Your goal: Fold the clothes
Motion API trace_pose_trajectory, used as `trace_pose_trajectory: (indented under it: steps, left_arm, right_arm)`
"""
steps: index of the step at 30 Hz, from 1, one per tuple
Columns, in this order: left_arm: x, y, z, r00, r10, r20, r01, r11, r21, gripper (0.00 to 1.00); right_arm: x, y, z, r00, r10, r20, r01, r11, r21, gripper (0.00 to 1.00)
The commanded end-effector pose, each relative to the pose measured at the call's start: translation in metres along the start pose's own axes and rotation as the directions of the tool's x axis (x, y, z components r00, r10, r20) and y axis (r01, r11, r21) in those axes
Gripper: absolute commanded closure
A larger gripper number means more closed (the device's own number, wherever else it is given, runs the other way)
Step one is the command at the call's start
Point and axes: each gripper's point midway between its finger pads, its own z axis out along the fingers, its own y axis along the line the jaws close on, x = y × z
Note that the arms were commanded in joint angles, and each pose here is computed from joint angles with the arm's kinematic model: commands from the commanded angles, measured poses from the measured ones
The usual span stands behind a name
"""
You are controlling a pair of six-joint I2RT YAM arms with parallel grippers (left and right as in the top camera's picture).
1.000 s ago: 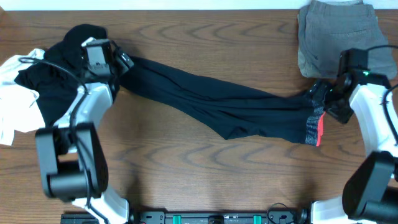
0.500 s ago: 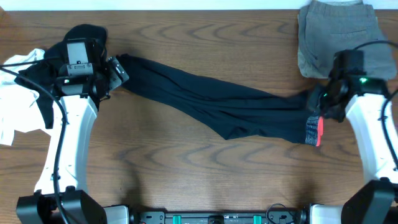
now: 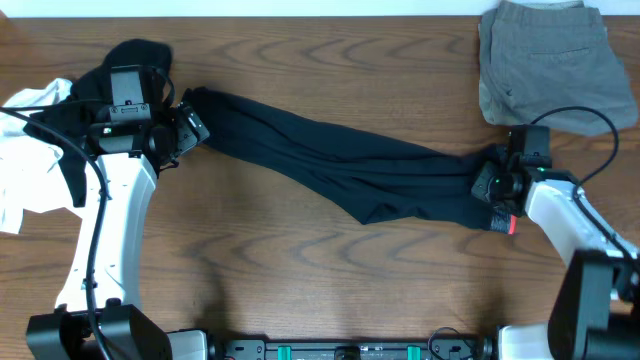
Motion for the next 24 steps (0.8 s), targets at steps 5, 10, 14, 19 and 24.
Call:
trace_pose_trajectory:
  steps: [5, 10, 14, 19, 24]
  left_arm:
    - [-0.004, -0.001, -0.003, 1.0, -0.004, 0.011, 0.004, 1.0, 0.004, 0.02]
    - [-0.007, -0.003, -0.003, 1.0, -0.006, 0.025, 0.006, 1.0, 0.012, 0.02]
    - [-0.011, -0.005, -0.001, 0.999, -0.008, 0.039, 0.007, 1.0, 0.019, 0.02]
    - [-0.011, -0.006, 0.012, 1.0, -0.005, 0.026, 0.005, 1.0, 0.012, 0.02]
    - [-0.012, -0.02, 0.043, 0.998, 0.065, 0.002, -0.065, 0.996, 0.053, 0.02]
  right_arm:
    - [0.011, 0.013, 0.049, 0.997, 0.036, -0.07, -0.04, 0.997, -0.058, 0.99]
    - [-0.001, 0.027, 0.072, 0.999, 0.03, -0.037, -0.033, 0.995, -0.099, 0.99]
    - [-0.02, 0.044, 0.076, 1.0, 0.013, 0.003, -0.012, 0.992, -0.127, 0.99]
    - [-0.046, 0.066, 0.064, 0.999, -0.011, 0.048, 0.018, 0.988, -0.155, 0.98]
    - [-0.064, 0.087, 0.039, 0.998, -0.055, 0.004, 0.055, 0.982, -0.181, 0.41]
